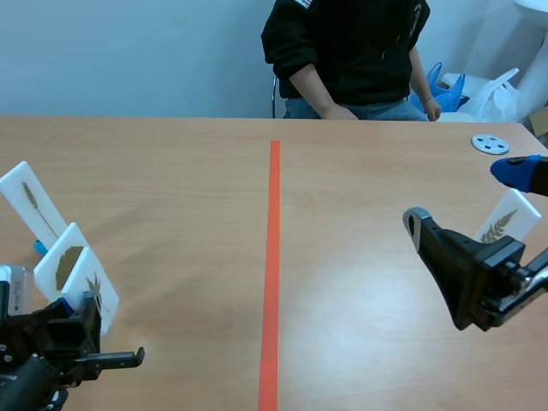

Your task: Sort the leaf by its shape. The table is split by an orange tape line. A compound leaf with several leaflets goes to the left side, a simple leaf with one blade goes to the right side. Return to the home posture when a red brick is placed on the table.

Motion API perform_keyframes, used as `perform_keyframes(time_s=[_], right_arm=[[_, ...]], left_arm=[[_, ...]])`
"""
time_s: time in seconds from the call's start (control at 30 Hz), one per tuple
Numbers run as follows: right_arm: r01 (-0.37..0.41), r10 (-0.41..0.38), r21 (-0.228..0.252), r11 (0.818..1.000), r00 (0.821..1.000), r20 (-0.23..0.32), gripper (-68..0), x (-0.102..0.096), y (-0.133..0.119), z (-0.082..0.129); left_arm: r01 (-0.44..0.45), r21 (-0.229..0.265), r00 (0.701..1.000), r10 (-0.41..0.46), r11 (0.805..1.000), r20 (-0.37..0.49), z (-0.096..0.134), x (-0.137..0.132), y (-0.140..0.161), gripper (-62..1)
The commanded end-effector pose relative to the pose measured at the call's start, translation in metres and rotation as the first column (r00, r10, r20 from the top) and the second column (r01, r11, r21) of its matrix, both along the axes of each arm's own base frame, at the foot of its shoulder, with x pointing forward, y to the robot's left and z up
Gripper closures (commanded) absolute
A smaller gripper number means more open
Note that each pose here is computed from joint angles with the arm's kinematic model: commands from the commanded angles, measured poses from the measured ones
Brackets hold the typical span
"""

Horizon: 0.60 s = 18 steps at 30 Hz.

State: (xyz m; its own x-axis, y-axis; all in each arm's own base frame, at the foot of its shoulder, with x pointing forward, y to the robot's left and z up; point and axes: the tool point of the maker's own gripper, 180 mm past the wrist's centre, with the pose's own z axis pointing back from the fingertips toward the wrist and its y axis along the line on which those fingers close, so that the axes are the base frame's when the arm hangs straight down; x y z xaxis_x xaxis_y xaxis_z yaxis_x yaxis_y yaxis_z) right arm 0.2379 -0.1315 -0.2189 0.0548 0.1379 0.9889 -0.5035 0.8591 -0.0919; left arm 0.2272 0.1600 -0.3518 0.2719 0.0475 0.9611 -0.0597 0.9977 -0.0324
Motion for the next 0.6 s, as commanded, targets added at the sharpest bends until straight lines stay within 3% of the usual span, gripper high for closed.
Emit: perform_keyframes(time_s=[0.0, 0.57], right_arm=[[0.002, -0.002, 0.011, 1.000, 1.000, 0.029, -67.9, 0.004, -0.001, 0.008], [0.002, -0.002, 0.011, 1.000, 1.000, 0.029, -67.9, 0.004, -0.001, 0.008]], left_arm=[[-0.006, 0.005, 0.999, 0.006, 1.000, 0.040, 0.006, 0.005, 0.001, -8.5], [-0.024, 0.023, 1.000, 0.024, 0.999, -0.009, -0.026, 0.000, 0.010, -8.8]])
